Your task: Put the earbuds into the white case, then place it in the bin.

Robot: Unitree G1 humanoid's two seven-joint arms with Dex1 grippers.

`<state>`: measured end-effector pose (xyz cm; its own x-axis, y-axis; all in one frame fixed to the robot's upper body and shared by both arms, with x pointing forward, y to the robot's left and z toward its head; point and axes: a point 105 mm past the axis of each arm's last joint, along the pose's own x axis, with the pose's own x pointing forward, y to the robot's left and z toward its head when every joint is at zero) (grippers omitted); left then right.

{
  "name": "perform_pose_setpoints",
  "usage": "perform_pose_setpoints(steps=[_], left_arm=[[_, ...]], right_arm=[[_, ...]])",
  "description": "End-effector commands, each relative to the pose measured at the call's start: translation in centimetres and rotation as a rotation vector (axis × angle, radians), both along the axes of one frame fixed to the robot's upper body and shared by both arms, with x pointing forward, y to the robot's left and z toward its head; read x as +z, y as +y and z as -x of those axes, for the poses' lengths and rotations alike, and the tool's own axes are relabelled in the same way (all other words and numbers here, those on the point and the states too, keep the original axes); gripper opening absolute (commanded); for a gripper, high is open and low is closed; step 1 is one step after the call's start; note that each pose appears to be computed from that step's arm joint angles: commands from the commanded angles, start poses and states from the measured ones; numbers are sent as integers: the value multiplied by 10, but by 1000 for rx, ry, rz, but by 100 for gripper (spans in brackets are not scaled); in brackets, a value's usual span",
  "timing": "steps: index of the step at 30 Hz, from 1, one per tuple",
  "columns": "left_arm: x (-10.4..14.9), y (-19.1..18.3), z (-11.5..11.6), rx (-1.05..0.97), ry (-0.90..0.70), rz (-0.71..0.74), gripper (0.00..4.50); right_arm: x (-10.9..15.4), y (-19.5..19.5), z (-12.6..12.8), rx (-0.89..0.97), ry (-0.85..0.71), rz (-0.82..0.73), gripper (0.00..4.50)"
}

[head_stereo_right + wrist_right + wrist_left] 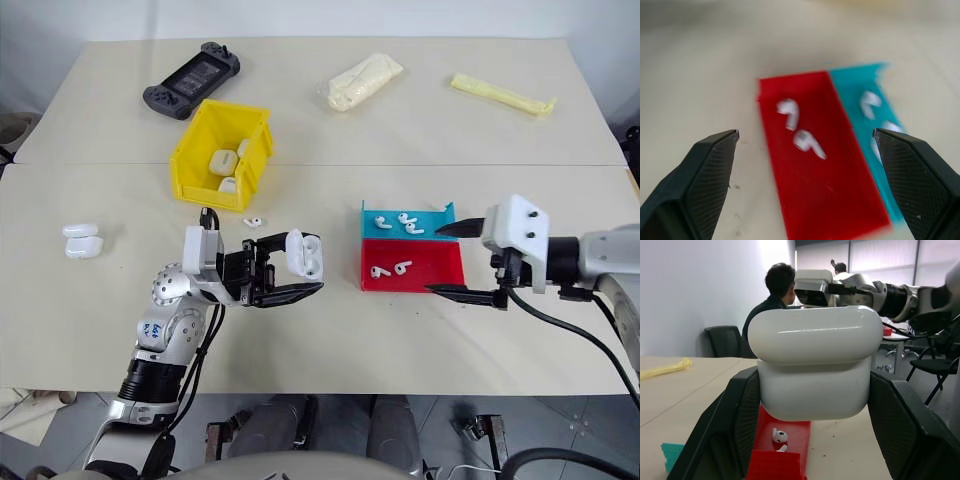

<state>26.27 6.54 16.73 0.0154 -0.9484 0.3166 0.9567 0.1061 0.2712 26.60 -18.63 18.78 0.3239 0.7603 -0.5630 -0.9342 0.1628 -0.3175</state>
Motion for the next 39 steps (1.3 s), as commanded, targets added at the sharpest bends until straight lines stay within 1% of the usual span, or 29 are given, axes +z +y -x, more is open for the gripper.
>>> perform_pose_setpoints(steps=[1, 4, 7, 12, 14, 16, 21, 28, 39], left_arm=[[7, -3, 4, -15, -52, -3, 281], [7, -3, 3, -15, -56, -2, 281], [7, -4, 3, -14, -59, 2, 281], [7, -6, 5, -12, -58, 7, 281], [8, -8, 8, -14, -59, 7, 281], [9, -11, 12, -16, -61, 9, 281], [16, -16, 21, -17, -56, 14, 281], [25, -23, 26, -9, -36, 21, 281], [31, -24, 19, 18, -25, 31, 281]], right_arm=[[-5, 13, -2, 95, 28, 149, 449], [-11, 24, -8, 173, 18, 234, 449], [-19, 30, -20, 232, -31, 342, 449], [-23, 35, -32, 270, -69, 397, 449], [-24, 34, -37, 286, -87, 439, 411], [-24, 34, -40, 301, -101, 469, 358], [-24, 34, -46, 338, -154, 540, 186], [-30, 38, -48, 391, -177, 584, 186], [-36, 43, -54, 413, -194, 613, 186]])
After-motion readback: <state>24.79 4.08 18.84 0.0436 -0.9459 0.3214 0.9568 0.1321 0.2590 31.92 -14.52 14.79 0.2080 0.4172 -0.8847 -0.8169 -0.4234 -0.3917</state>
